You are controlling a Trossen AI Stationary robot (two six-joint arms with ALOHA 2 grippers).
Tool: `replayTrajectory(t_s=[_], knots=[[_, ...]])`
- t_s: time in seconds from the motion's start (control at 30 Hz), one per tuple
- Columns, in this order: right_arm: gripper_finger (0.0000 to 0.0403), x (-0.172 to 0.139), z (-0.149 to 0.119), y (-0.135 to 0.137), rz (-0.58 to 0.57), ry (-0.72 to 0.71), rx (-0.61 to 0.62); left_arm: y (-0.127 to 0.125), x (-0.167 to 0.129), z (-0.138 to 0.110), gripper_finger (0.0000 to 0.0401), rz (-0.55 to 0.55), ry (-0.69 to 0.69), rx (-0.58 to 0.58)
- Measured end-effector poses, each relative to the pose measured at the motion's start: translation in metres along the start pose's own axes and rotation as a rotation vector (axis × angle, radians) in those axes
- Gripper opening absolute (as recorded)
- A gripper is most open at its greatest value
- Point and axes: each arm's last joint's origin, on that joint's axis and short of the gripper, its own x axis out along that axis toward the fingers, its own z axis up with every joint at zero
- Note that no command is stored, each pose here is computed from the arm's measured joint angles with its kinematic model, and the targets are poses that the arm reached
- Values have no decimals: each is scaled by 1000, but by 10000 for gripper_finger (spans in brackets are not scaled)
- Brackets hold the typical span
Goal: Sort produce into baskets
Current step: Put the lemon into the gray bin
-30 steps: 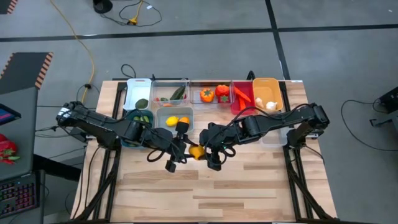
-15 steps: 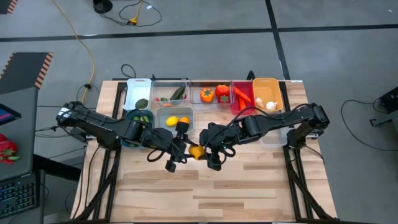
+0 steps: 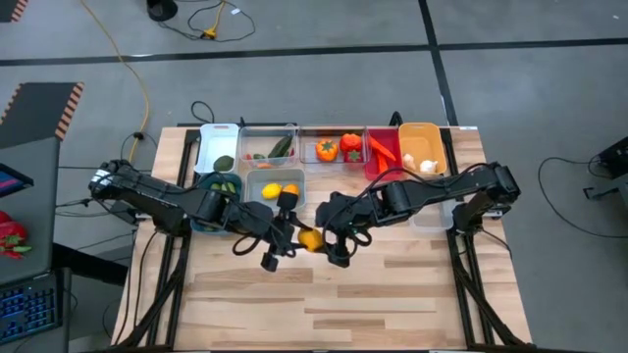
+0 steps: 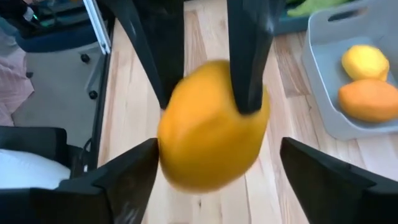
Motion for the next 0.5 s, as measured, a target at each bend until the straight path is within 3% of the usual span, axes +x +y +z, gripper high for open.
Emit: replayTrajectory(t_s=[0.27, 0.5], knots=[[376, -25, -14, -27, -109, 187, 38, 16, 2, -8, 165, 73, 59, -80], [376, -51, -25, -57, -233, 345, 37, 50, 1, -34, 165, 188, 247, -145]])
